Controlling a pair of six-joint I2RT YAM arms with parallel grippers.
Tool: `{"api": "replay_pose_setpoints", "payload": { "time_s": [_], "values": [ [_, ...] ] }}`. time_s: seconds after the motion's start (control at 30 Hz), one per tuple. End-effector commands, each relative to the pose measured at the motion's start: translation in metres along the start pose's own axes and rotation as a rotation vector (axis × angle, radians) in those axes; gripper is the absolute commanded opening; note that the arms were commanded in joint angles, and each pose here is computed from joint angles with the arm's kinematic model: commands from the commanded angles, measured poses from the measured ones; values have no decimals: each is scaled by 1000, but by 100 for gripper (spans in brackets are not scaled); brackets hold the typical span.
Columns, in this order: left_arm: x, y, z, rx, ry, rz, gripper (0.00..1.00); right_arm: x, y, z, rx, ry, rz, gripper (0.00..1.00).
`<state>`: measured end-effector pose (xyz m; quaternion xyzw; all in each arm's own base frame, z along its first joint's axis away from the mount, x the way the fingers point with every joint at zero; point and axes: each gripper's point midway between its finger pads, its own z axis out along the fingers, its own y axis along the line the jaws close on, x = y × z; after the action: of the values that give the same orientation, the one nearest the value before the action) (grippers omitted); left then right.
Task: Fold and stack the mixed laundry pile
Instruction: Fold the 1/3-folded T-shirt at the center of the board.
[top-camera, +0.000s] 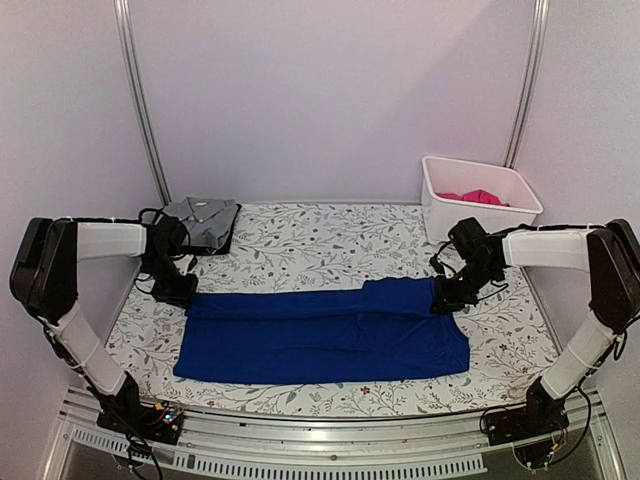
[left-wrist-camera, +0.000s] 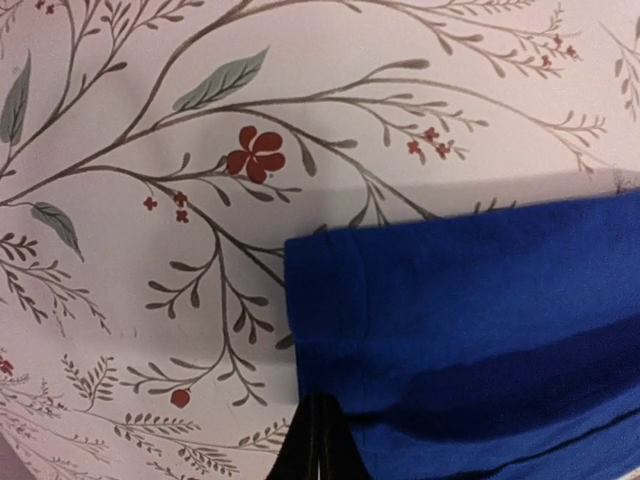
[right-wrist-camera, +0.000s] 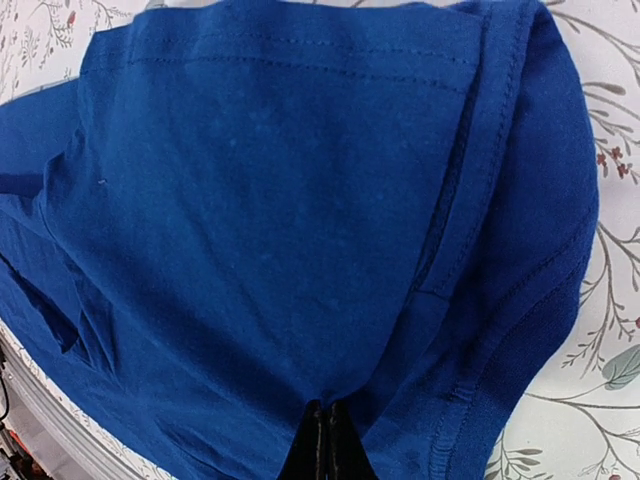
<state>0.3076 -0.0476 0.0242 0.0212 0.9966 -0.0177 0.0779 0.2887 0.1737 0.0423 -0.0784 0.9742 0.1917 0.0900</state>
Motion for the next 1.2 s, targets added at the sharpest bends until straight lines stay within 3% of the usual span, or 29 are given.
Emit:
{"api": "replay_pose_setpoints", "payload": {
  "time_s": [0.0,0.13,0.43,0.47,0.53,0.57,0.67,0.73,0.93,1.17],
  "values": [
    [-8,6,-19,-61,-30,21,0,-20,3,-15,32,-36,-22,0],
    [-12,5,-33,-58,-51,25,0,-29,5,-24,41,-56,-33,0],
    [-3,2,-11,-61,21,50,0,2,2,-6,3,30,-39,0],
    [-3,4,-11,-71,26,43,8,5,3,-5,-2,43,-43,6],
    [-8,8,-15,-99,20,18,43,7,4,-7,-2,56,-50,22],
    [-14,6,-20,-93,1,14,55,4,5,-12,-3,41,-58,27],
    [-40,-10,-43,-54,-115,39,78,-17,5,-29,1,-34,-56,41],
    [-60,-28,-65,11,-220,67,90,-38,2,-43,-6,-93,-33,44],
    [-108,-109,-118,238,-455,203,97,-87,-2,-48,-23,-161,-23,43],
    [-127,-179,-116,318,-470,315,99,-106,-12,-21,-27,-131,-5,43]
  ]
}}
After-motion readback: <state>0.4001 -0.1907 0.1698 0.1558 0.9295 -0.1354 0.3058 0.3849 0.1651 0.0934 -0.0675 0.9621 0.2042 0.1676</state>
